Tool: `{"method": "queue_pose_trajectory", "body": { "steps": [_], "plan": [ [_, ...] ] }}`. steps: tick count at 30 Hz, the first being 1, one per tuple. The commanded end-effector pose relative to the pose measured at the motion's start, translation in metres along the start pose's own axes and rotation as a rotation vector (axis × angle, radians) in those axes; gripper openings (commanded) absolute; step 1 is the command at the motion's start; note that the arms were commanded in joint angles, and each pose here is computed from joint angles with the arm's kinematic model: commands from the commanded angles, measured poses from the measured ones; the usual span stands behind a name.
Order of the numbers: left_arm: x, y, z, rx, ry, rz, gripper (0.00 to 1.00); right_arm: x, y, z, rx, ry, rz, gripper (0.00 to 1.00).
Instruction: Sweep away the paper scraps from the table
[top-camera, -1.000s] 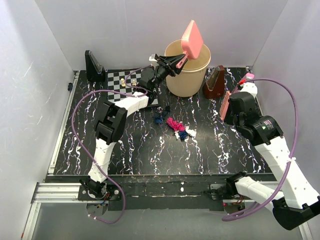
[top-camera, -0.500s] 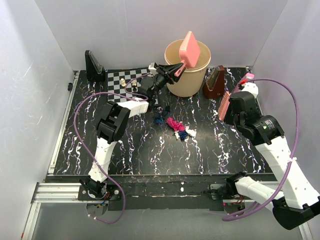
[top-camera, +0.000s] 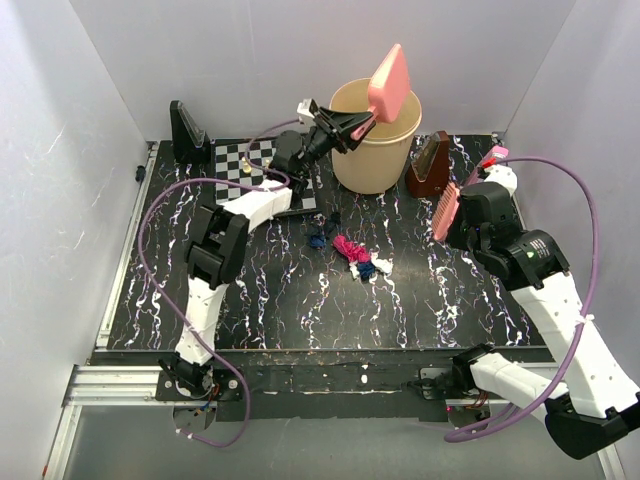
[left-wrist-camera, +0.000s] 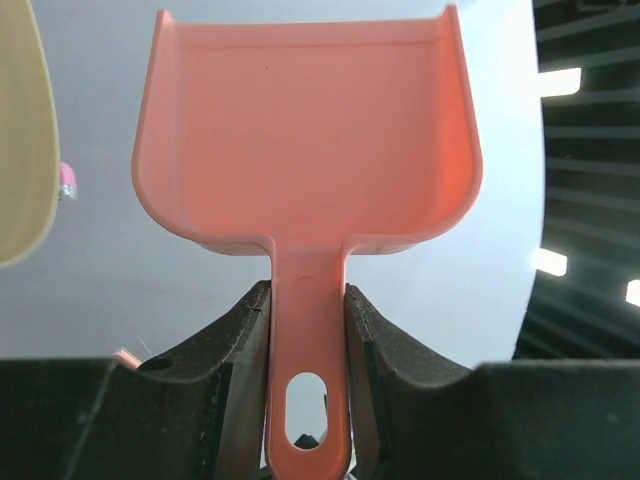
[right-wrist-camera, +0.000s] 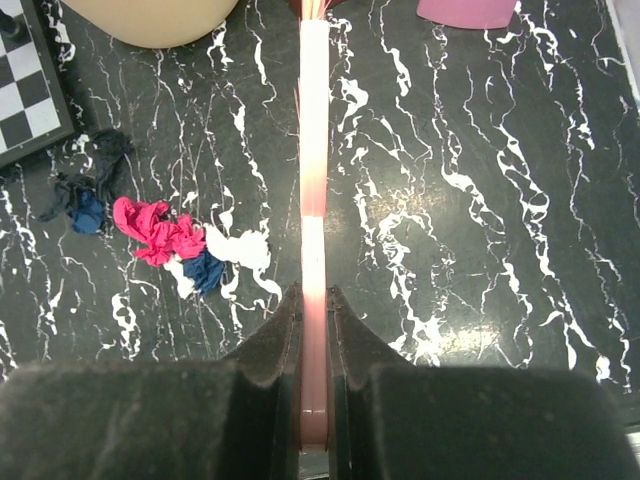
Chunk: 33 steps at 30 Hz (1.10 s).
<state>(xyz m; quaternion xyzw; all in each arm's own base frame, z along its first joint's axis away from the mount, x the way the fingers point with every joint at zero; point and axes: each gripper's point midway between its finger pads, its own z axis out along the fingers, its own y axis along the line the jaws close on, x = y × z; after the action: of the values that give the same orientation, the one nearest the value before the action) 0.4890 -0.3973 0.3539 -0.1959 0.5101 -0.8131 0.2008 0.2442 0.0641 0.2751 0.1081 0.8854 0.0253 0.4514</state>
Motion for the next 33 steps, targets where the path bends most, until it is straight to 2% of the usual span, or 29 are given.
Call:
{"method": "queue_pose_trajectory", "body": {
  "steps": [1, 4, 11, 15, 20, 23, 27, 30, 33],
  "plan": [
    [0.046, -0.089, -0.002, -0.002, 0.118, 0.337, 0.0, -0.02, -0.001, -0.015, 0.011, -0.057, 0.156, 0.01],
    [0.052, -0.093, -0.013, -0.104, 0.113, 0.474, 0.0, -0.027, 0.01, -0.027, -0.091, -0.099, 0.196, 0.01],
    [0.056, -0.099, -0.065, -0.365, 0.087, 0.791, 0.0, -0.023, 0.046, -0.046, -0.375, -0.132, 0.143, 0.01],
    [0.044, -0.096, -0.117, -0.591, 0.036, 0.973, 0.0, -0.016, 0.066, -0.052, -0.507, -0.126, 0.126, 0.01],
    [0.024, -0.119, -0.206, -0.83, -0.143, 1.203, 0.0, -0.007, 0.085, -0.047, -0.582, -0.059, 0.114, 0.01],
    [0.019, -0.129, -0.255, -0.902, -0.268, 1.255, 0.0, 0.003, 0.115, -0.049, -0.732, 0.024, 0.083, 0.01],
    [0.016, -0.133, -0.302, -0.956, -0.375, 1.32, 0.0, 0.014, 0.135, -0.031, -0.763, 0.124, 0.122, 0.01],
    [0.015, -0.122, -0.33, -1.044, -0.382, 1.31, 0.0, 0.02, 0.152, -0.016, -0.791, 0.192, 0.147, 0.01],
    [0.029, -0.099, -0.338, -1.003, -0.334, 1.24, 0.0, 0.027, 0.173, -0.003, -0.825, 0.257, 0.157, 0.01]
  ]
}}
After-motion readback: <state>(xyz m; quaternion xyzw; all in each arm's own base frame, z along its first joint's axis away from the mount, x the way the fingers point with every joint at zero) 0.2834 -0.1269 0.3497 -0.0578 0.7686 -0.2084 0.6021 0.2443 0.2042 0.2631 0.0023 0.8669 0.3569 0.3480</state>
